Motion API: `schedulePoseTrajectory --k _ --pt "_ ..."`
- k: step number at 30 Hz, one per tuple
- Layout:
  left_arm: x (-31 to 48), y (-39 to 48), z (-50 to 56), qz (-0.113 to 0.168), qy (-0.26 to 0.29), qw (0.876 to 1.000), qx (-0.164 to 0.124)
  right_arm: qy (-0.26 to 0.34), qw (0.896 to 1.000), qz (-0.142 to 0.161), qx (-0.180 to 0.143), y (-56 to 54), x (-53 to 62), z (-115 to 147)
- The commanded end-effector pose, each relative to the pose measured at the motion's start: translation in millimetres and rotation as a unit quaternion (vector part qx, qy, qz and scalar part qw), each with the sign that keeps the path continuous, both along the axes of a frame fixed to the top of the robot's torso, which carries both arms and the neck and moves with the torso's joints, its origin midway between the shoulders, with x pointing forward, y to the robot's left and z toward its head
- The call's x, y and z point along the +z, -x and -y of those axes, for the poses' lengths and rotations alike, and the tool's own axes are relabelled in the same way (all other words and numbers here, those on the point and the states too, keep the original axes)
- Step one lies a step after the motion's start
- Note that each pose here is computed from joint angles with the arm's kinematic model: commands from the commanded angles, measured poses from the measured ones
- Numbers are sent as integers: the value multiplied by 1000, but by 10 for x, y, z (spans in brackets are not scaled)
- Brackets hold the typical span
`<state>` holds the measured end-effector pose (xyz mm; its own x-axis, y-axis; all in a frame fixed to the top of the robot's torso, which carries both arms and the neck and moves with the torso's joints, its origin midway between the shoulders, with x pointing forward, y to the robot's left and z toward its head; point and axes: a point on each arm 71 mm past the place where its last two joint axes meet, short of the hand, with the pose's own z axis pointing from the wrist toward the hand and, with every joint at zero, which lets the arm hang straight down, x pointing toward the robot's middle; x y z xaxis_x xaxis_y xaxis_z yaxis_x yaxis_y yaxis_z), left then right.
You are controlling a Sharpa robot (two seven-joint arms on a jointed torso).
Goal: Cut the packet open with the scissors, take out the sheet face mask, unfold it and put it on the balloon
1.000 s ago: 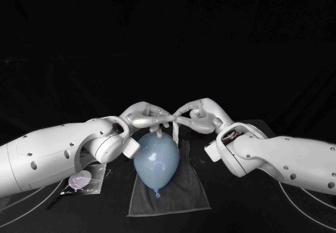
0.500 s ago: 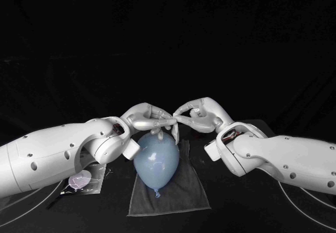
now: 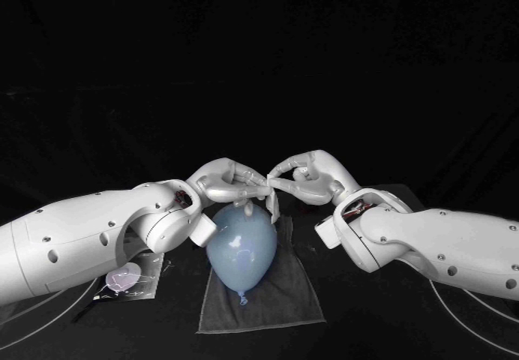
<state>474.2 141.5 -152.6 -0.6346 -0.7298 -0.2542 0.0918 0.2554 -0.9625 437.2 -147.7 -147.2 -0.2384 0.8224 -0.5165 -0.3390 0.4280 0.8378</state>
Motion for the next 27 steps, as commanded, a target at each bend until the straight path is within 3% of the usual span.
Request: schedulePoseTrajectory --k 1,27 --pt "19 9 24 7 10 1000 -8 -1 1000 3 5 4 10 -5" --pt "25 -41 -122 16 9 999 43 -6 1000 -1 4 61 28 118"
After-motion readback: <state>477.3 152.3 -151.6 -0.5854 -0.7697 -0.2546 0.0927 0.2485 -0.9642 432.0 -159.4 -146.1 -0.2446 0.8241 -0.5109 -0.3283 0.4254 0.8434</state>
